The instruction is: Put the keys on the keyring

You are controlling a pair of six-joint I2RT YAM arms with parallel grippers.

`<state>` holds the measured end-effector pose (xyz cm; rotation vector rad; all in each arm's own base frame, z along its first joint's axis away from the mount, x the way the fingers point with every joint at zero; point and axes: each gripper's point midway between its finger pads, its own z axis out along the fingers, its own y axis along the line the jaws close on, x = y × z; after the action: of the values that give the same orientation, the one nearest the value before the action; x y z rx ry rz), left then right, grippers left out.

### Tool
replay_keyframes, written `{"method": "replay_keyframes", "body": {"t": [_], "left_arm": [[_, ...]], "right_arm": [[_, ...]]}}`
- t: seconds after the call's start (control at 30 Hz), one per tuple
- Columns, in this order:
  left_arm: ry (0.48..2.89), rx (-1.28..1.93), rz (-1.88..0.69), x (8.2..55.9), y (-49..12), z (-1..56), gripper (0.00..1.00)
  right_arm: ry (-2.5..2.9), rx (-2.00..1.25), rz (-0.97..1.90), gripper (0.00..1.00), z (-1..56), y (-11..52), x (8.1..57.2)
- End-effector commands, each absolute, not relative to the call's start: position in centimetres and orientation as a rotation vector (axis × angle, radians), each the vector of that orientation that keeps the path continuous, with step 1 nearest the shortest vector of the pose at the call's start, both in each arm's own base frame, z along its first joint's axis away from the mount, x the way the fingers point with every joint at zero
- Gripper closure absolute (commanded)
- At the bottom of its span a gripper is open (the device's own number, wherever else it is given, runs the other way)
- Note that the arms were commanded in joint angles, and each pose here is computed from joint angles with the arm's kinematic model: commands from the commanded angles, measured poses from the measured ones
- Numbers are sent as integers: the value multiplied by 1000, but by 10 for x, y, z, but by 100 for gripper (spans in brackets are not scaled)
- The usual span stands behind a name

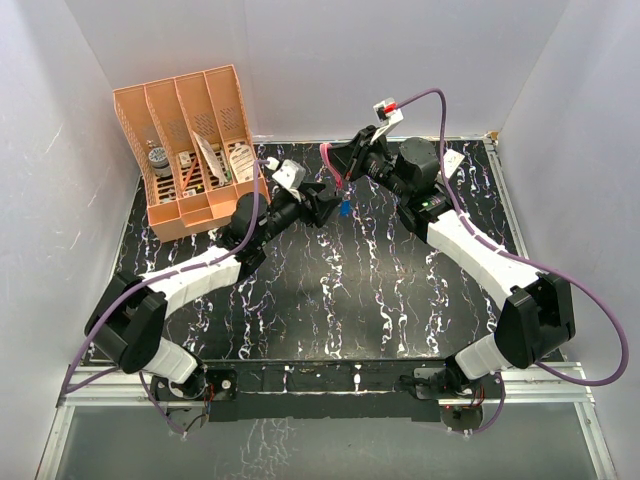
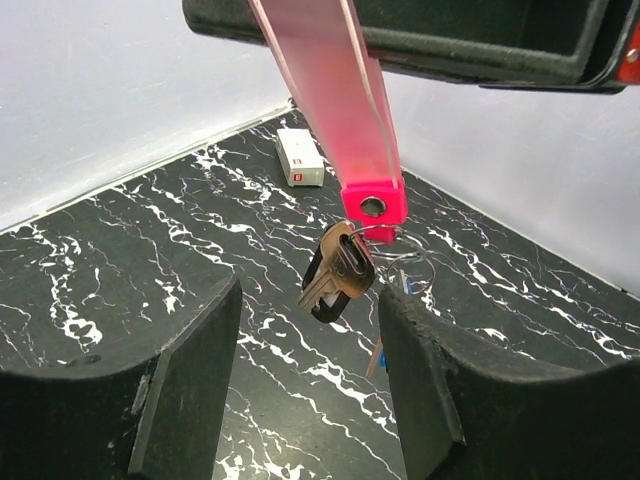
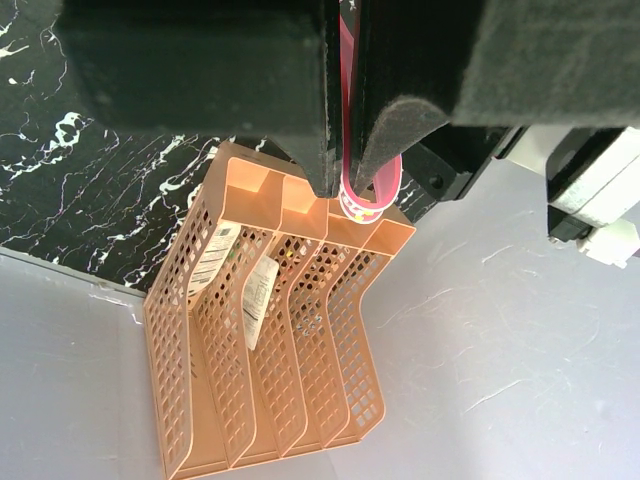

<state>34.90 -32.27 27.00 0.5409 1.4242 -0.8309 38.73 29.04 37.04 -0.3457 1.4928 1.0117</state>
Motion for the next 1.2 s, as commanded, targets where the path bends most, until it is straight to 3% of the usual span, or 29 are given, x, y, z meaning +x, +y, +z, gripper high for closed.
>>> {"method": "replay_keyframes", "body": {"t": [0.0,0.17,0.43,0.67,0.77,1.17], "left_arm": [[1316,539,-833,351,-328,301,45],[1301,526,-826,354,-328,305,56],[1268,504,-832,355,-327,314,61],[1262,510,-842,353,-329,317,91],[1264,510,-841,350,-327,320,100],[1386,494,-713,350,-305,303,100]], "right_arm": [[1373,-360,1026,100,406,285,376],[1376,-359,1026,100,405,285,376],[1383,-359,1025,100,402,285,375],[1391,-344,1007,100,399,282,377],[1411,-319,974,100,396,278,384],[1443,-152,811,100,393,238,406]]}}
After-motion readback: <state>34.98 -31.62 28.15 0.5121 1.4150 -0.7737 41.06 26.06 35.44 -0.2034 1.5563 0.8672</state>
